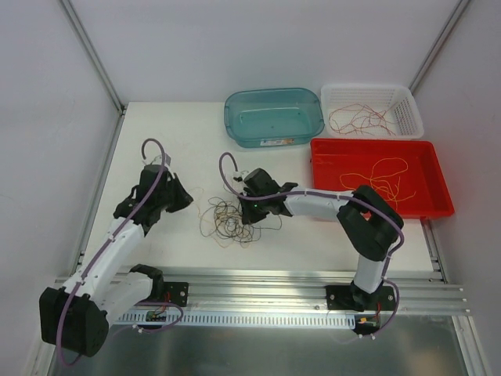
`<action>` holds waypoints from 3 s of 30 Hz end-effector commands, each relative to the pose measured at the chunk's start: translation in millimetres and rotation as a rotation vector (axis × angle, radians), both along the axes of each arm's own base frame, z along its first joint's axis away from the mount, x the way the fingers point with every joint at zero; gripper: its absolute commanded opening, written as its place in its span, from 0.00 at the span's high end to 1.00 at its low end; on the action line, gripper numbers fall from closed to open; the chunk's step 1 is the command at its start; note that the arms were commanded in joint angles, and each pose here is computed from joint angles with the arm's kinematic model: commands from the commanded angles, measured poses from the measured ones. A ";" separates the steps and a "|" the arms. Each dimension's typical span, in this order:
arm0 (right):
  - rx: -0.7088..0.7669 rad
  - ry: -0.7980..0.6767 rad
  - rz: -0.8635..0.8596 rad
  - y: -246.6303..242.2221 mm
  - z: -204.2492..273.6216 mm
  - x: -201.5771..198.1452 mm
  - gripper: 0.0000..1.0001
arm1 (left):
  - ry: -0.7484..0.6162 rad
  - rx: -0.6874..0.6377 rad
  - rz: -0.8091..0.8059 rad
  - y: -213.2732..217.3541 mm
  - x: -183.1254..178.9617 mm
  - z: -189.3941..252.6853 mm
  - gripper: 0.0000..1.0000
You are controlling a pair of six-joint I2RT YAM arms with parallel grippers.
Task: Untangle the cables
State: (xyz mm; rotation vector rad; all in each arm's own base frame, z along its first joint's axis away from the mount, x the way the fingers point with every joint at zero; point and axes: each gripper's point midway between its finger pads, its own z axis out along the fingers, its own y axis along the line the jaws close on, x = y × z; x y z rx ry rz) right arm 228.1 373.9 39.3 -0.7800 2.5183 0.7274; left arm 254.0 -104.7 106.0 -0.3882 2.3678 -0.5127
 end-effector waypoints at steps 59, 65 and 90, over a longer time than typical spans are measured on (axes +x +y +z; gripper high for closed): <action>-0.105 -0.072 -0.325 -143.4 76.7 25.4 0.41 | -0.294 0.477 0.270 108.8 -3.1 156.6 0.95; -0.171 -0.123 -0.269 -146.2 102.5 16.5 0.39 | -0.028 0.490 0.215 98.5 -3.0 62.5 0.82; -0.107 -0.198 -0.247 -160.0 131.8 -4.3 0.03 | 0.147 0.422 -0.564 -56.0 26.0 0.0 0.24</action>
